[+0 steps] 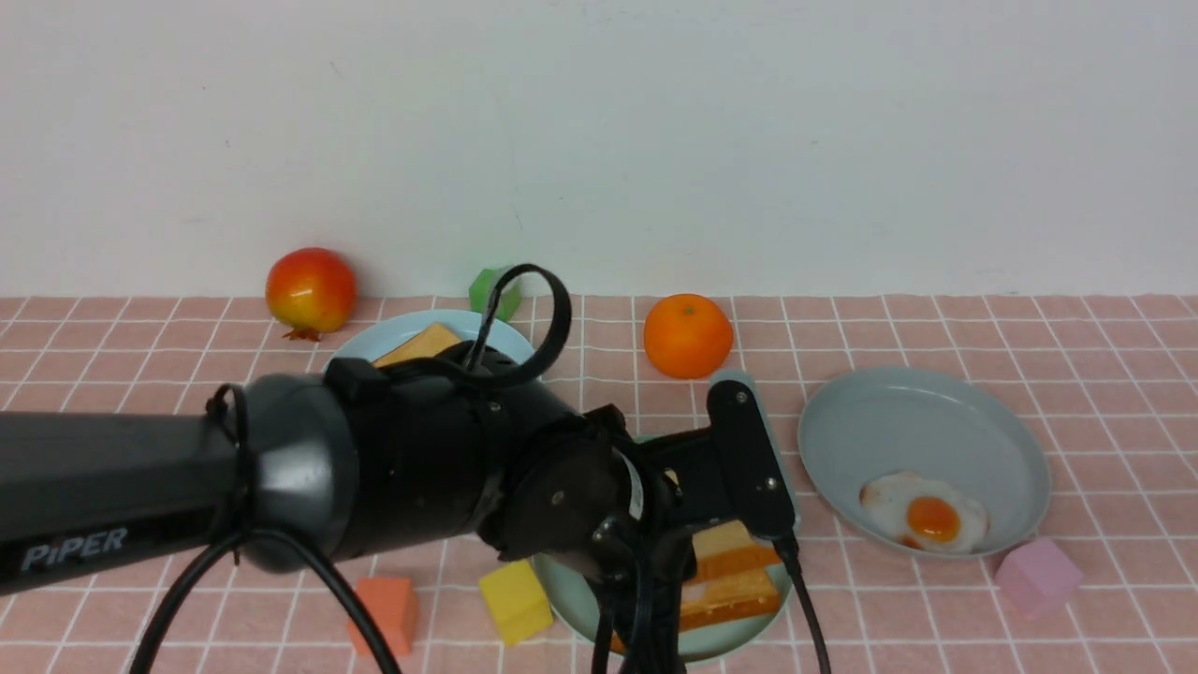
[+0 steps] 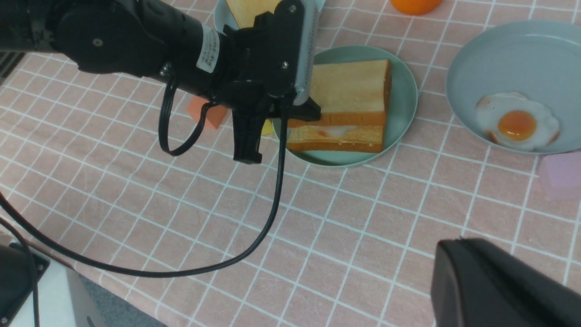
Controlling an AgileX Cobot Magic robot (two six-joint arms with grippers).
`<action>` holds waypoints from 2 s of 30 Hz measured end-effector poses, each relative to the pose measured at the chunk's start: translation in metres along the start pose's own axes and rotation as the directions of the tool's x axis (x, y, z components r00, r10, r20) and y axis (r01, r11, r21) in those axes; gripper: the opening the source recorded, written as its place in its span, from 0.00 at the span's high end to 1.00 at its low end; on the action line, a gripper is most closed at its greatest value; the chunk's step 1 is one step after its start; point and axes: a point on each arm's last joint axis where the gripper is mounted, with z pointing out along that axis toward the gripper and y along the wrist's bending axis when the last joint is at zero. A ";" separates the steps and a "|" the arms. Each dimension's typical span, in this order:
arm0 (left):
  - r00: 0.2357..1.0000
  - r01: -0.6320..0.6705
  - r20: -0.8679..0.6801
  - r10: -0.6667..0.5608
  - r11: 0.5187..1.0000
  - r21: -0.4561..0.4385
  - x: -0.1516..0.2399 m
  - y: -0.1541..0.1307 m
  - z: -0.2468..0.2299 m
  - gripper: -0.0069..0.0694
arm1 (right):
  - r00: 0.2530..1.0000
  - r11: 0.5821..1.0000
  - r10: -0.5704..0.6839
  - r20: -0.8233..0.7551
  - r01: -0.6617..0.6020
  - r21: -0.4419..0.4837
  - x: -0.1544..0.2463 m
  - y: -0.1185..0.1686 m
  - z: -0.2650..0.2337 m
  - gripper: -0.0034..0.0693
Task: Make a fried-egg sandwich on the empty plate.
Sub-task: Use the left arm to place a slice of bread on the fried egg in the middle
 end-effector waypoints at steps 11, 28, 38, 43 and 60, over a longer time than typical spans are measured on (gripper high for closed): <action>0.998 -0.001 -0.060 0.004 0.999 0.048 0.009 -0.006 0.019 0.89 | 1.000 1.000 0.001 0.001 -0.001 -0.003 0.000 0.000 0.000 0.94; 0.995 -0.070 -0.073 0.072 0.997 0.029 0.011 -0.004 0.019 0.89 | 1.000 1.000 0.004 0.000 -0.004 -0.009 0.000 0.001 0.000 0.94; 0.995 -0.063 -0.073 0.065 0.998 0.030 0.011 -0.004 0.019 0.65 | 1.000 1.000 0.006 -0.001 -0.006 -0.013 0.000 0.001 0.000 0.94; 0.996 -0.050 -0.070 0.052 0.998 0.033 0.010 -0.005 0.019 0.50 | 1.000 1.000 0.006 -0.006 -0.006 -0.012 0.001 0.001 0.000 0.94; 0.999 0.038 0.029 -0.038 0.999 0.025 -0.008 0.000 -0.046 0.47 | 1.000 1.000 0.005 -0.016 -0.006 -0.011 0.001 0.001 0.000 0.94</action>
